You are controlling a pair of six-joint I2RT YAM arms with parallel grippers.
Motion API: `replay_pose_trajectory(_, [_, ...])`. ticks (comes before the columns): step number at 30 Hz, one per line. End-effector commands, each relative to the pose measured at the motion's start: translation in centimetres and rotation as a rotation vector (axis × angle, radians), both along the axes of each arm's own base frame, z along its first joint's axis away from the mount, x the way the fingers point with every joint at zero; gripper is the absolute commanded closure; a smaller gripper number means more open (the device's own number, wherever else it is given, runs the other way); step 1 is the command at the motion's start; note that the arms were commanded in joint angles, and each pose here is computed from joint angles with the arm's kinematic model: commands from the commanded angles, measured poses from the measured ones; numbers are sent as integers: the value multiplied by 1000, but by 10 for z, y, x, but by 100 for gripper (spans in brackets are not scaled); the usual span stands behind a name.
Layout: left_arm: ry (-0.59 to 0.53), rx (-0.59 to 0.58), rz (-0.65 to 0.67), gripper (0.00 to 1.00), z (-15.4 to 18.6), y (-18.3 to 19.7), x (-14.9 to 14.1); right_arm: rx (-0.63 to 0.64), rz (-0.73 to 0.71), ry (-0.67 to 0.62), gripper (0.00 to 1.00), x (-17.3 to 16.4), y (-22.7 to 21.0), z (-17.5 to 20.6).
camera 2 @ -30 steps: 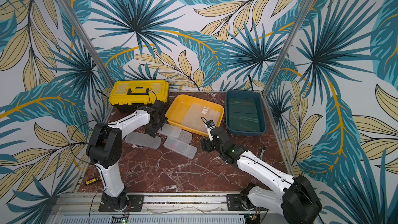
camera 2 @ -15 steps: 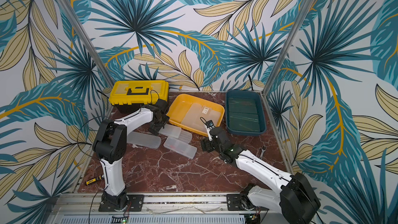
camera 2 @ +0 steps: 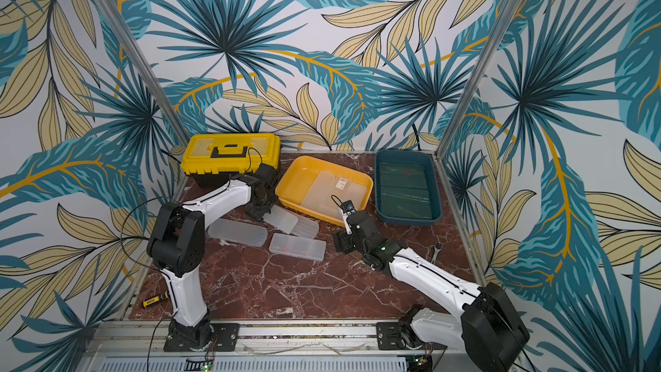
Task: Place the pencil cases by color into the storage box
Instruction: Pick up the pencil case from the center of the board.
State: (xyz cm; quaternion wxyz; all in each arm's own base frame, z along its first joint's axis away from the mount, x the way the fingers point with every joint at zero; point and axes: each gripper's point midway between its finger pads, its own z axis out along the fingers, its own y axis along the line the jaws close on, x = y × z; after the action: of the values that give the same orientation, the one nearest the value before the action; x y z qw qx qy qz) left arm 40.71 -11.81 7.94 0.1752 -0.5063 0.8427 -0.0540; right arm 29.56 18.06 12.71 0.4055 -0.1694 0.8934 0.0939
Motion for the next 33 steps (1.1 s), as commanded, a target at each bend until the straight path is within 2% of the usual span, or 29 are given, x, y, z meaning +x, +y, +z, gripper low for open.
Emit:
replay_pose_trajectory(1, [-95, 67, -28, 38, 39, 16, -5, 1, -28, -3, 11, 3, -3, 2])
replay_pose_trajectory(6, [-182, 135, -94, 38, 77, 25, -3, 0, -34, -3, 12, 4, -3, 2])
replay_pose_trajectory(13, [-286, 287, -290, 38, 128, 20, 32, 17, -42, -18, 12, 3, -4, 8])
replay_pose_trajectory(23, [-512, 420, -717, 37, 184, -44, 81, 175, -44, -73, 12, 10, 12, 24])
replay_pose_trajectory(28, [-636, 411, -954, 36, 197, -86, 94, 218, -33, -126, 12, 17, 18, 35])
replay_pose_trajectory(33, [-710, 434, -1146, 36, 199, -118, 101, 283, -27, -209, 12, 23, 23, 47])
